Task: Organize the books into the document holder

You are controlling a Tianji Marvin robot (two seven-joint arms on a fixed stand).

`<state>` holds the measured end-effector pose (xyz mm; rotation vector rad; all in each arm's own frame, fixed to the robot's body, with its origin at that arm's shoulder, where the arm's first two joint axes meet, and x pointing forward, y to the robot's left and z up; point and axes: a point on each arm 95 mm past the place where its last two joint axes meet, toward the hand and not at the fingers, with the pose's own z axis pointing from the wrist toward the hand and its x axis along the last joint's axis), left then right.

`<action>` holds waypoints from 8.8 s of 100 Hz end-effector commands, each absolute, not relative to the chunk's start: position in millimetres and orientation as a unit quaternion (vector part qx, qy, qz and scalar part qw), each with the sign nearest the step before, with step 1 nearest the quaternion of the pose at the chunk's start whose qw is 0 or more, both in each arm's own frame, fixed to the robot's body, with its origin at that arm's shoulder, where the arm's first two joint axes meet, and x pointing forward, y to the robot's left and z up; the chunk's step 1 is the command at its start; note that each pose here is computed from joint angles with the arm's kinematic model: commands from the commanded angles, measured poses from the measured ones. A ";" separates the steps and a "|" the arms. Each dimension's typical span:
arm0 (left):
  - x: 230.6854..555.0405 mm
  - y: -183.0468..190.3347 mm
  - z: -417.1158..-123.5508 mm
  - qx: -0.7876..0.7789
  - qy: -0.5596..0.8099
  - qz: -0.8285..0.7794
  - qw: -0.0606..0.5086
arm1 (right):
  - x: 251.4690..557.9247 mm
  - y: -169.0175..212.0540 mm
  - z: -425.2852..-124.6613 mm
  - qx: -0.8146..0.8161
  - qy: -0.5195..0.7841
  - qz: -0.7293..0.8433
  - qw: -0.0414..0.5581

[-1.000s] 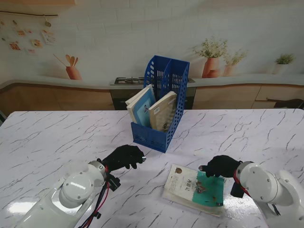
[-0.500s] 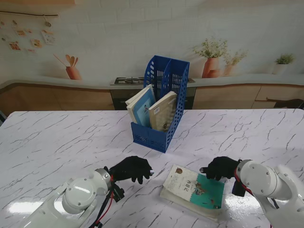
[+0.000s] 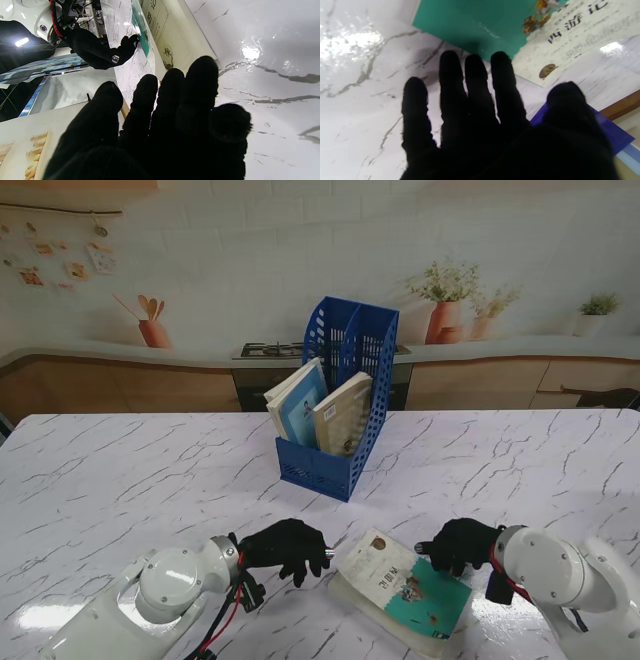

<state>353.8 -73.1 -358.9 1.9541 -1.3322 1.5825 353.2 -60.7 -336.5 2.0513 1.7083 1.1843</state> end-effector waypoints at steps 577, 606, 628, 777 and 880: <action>356.2 -91.8 -392.7 0.810 -0.340 0.442 0.180 | 349.6 37.7 -385.3 0.890 0.250 0.369 -0.094; 357.4 -92.7 -390.5 0.810 -0.310 0.464 0.182 | 350.3 40.7 -386.9 0.888 0.250 0.376 -0.088; 360.1 -95.6 -387.6 0.810 -0.287 0.490 0.146 | 352.7 39.7 -386.5 0.876 0.278 0.387 -0.078; 408.1 -99.0 -241.4 0.551 -0.465 0.691 0.058 | 363.8 28.0 -250.3 0.657 0.361 0.662 -0.004; 419.0 -111.9 -264.3 0.526 -0.518 0.659 0.145 | 375.1 20.1 -225.5 0.621 0.375 0.688 0.031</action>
